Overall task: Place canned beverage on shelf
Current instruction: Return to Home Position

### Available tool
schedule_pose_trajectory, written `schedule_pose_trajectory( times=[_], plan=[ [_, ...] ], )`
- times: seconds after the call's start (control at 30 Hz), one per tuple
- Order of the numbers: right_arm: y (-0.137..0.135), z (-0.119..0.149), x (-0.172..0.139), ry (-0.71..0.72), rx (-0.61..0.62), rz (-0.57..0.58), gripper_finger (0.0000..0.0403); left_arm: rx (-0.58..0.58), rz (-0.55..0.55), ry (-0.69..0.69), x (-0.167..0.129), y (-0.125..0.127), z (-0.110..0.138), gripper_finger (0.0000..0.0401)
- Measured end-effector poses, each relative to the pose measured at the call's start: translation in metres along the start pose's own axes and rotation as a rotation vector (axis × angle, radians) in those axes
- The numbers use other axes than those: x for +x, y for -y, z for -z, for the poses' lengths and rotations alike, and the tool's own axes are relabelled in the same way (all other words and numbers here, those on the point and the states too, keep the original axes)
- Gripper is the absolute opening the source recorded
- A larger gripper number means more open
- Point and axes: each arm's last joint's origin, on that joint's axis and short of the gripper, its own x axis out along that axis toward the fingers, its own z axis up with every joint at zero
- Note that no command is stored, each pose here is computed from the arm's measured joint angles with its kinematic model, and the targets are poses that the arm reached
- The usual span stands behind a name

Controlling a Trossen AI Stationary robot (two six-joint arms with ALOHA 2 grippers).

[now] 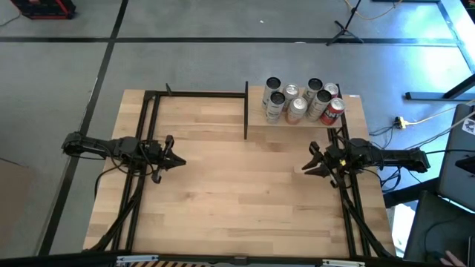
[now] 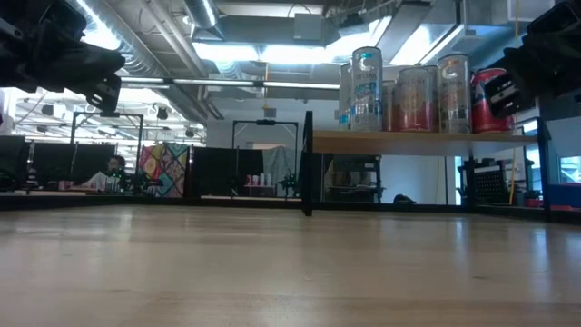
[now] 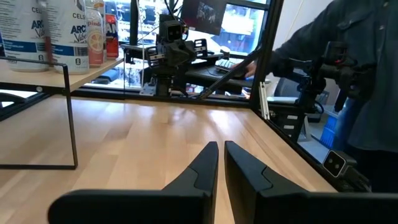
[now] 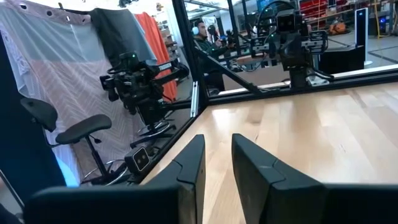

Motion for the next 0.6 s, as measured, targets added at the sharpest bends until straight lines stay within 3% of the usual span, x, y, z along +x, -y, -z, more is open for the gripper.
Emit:
schedule_pose_trajectory(
  times=[0.6],
  plan=[
    [-0.0004, -0.0004, -0.0005, 0.005, -0.004, -0.004, 0.0069, 0.000, 0.000, 0.000, 0.0000, 0.0000, 0.0000, 0.0022]
  ],
)
